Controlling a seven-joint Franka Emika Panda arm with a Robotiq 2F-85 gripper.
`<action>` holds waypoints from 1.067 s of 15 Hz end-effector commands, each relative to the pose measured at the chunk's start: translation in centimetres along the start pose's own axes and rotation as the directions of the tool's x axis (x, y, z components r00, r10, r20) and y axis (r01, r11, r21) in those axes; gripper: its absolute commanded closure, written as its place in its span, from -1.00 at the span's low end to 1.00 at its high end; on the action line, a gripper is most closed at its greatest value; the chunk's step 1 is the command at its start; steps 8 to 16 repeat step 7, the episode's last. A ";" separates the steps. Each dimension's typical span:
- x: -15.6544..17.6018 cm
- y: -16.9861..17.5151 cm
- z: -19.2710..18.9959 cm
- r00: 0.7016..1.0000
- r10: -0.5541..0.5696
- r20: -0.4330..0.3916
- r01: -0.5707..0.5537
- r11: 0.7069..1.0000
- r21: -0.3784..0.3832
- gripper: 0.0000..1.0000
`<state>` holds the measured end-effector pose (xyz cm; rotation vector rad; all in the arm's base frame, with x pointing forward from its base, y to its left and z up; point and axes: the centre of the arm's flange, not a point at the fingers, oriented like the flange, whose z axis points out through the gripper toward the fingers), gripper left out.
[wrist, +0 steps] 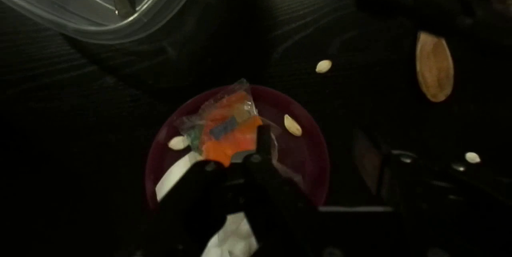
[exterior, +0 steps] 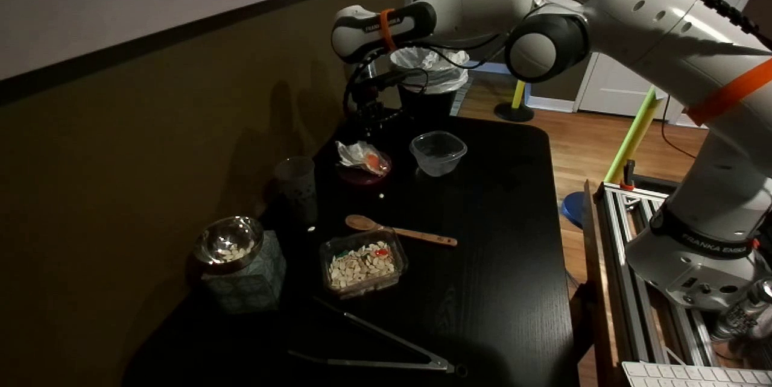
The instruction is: Pick up the clear plastic from the bowl and put it on the red lid.
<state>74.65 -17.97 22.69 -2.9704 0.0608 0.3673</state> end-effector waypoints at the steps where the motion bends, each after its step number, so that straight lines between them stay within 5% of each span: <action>1: -1.8 -1.5 -4.7 0.998 -0.060 -0.036 0.059 0.998 -0.037 -0.75; 3: -3.4 -2.1 -6.7 0.990 -0.129 -0.047 0.126 0.990 -0.064 -1.00; 6: -5.8 -2.7 -8.9 0.955 -0.298 -0.015 0.294 0.949 -0.115 -1.00; 7: -1.9 -2.2 -9.1 0.974 -0.217 -0.061 0.210 0.973 -0.095 -1.00; 16: -1.9 -2.2 -9.1 0.974 -0.217 -0.061 0.210 0.973 -0.095 -1.00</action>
